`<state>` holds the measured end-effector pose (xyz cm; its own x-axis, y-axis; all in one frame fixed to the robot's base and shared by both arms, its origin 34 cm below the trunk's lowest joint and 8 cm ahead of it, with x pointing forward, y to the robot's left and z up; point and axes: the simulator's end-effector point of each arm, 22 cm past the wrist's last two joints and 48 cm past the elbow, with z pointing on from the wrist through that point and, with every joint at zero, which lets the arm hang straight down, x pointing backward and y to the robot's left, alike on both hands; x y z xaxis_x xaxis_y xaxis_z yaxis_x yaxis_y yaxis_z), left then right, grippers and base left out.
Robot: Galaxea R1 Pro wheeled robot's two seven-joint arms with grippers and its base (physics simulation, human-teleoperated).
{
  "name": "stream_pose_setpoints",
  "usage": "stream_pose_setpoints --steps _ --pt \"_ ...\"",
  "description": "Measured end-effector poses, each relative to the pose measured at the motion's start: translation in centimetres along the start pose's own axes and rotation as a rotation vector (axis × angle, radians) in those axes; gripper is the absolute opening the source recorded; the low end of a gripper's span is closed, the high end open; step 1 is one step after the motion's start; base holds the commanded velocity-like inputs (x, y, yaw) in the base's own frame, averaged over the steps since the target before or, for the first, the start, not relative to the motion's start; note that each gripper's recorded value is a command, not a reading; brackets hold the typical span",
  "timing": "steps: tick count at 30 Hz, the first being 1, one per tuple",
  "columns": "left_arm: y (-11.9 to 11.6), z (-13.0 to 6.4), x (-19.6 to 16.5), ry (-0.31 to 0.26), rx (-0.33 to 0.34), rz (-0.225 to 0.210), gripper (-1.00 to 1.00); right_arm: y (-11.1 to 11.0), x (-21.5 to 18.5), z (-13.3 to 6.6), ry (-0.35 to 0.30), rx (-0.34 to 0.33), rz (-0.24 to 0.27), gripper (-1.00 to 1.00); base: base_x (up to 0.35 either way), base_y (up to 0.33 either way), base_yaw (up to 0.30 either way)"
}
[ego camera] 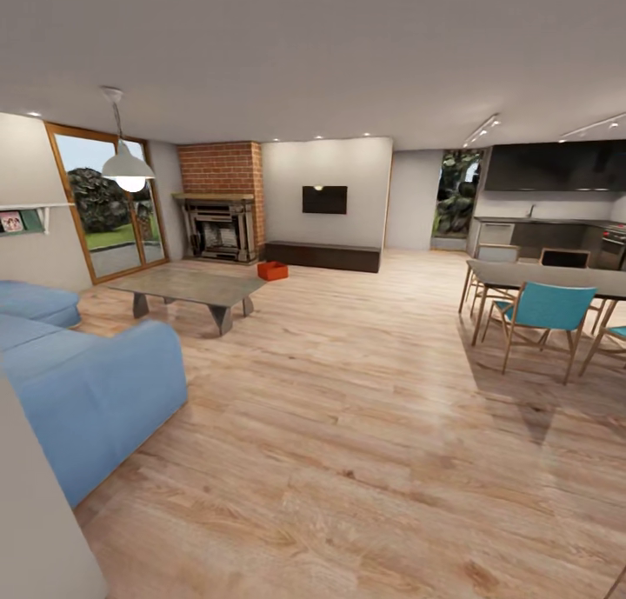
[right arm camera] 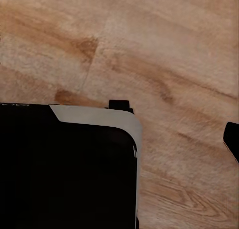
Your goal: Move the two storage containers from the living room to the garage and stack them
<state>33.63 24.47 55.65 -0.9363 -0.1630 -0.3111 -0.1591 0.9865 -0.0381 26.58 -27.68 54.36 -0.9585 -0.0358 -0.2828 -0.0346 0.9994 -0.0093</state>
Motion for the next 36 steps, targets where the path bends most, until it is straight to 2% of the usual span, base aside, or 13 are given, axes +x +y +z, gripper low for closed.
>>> stream_pose_setpoints --steps 36 --pt "0.09 0.00 -0.04 -0.001 -0.001 0.000 1.00 0.01 0.00 0.00 0.000 -0.001 -0.001 1.00 0.326 0.000 0.000"
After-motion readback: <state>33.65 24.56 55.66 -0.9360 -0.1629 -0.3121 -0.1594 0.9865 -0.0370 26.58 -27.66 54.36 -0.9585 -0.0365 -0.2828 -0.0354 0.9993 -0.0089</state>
